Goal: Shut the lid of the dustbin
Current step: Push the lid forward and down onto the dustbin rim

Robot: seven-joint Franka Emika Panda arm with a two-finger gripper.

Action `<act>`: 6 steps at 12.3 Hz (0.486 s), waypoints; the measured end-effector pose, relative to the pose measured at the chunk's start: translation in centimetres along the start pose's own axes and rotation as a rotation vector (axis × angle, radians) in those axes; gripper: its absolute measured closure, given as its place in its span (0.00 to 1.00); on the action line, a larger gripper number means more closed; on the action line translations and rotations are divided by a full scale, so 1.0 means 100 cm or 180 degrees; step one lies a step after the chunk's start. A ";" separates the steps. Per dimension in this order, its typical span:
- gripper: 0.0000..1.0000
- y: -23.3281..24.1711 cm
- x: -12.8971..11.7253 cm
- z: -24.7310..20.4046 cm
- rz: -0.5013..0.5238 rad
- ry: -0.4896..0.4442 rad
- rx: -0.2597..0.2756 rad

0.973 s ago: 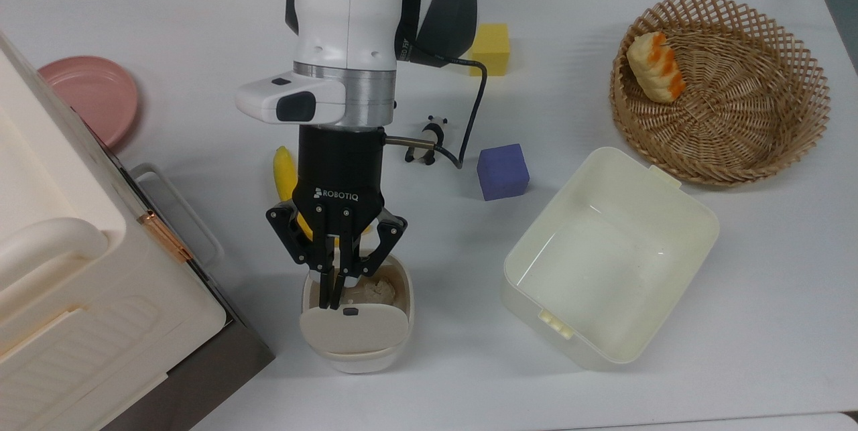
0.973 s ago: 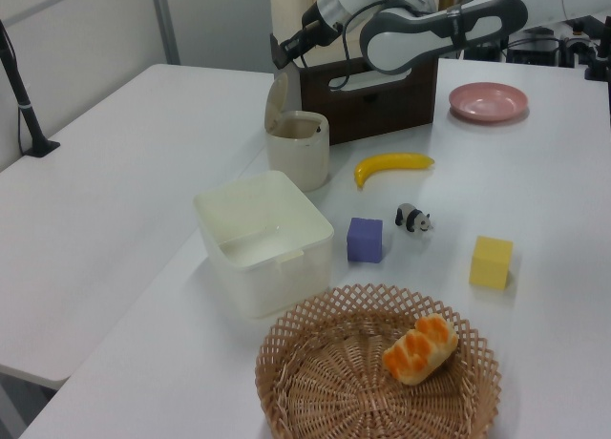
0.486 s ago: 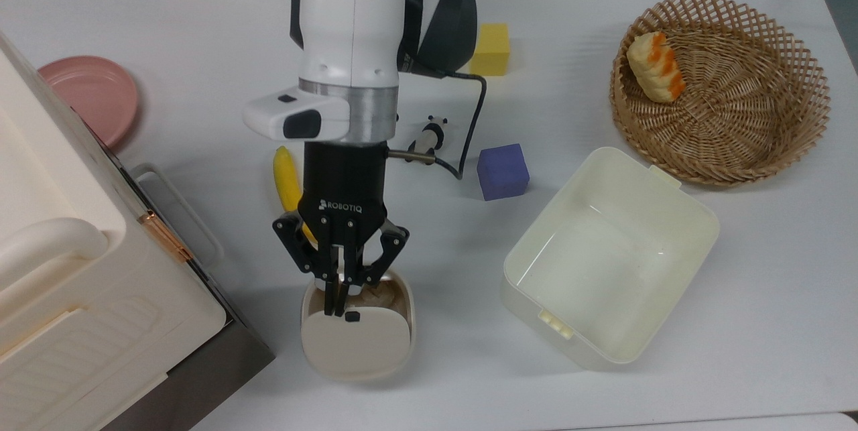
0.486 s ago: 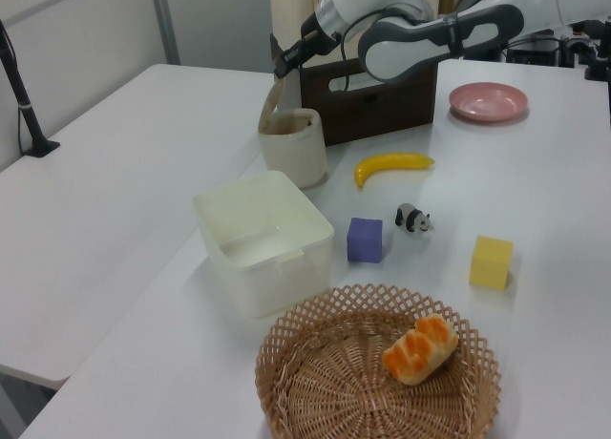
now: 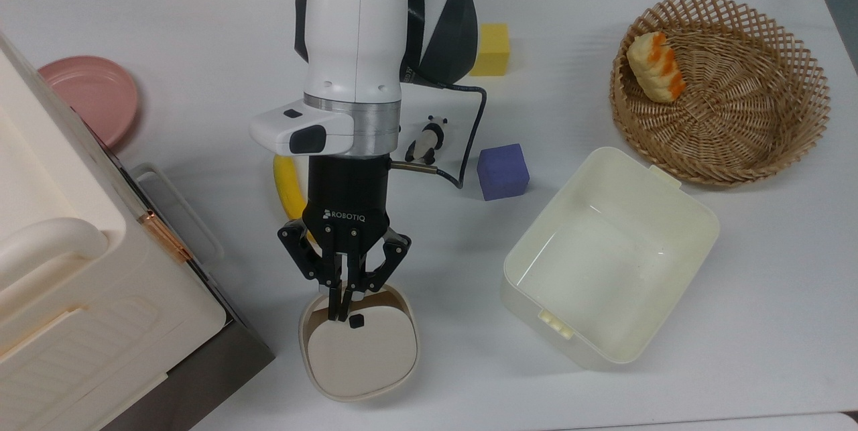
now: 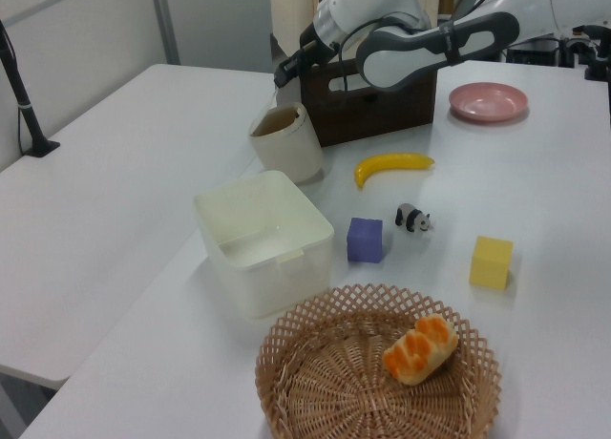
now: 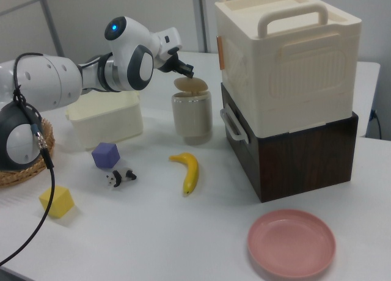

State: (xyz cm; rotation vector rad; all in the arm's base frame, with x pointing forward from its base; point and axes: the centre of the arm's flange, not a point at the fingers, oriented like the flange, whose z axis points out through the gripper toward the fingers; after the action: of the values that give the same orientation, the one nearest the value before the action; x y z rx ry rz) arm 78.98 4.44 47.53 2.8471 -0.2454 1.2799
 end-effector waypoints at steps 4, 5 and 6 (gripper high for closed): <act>0.89 0.003 0.008 -0.008 0.0011 0.0055 -0.0002; 0.89 0.005 0.012 -0.012 0.0020 0.0078 -0.0007; 0.89 0.013 0.018 -0.017 0.0045 0.0107 -0.0026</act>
State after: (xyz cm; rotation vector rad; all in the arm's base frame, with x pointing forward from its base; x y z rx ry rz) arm 78.67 3.04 49.94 2.8193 -0.2701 1.3250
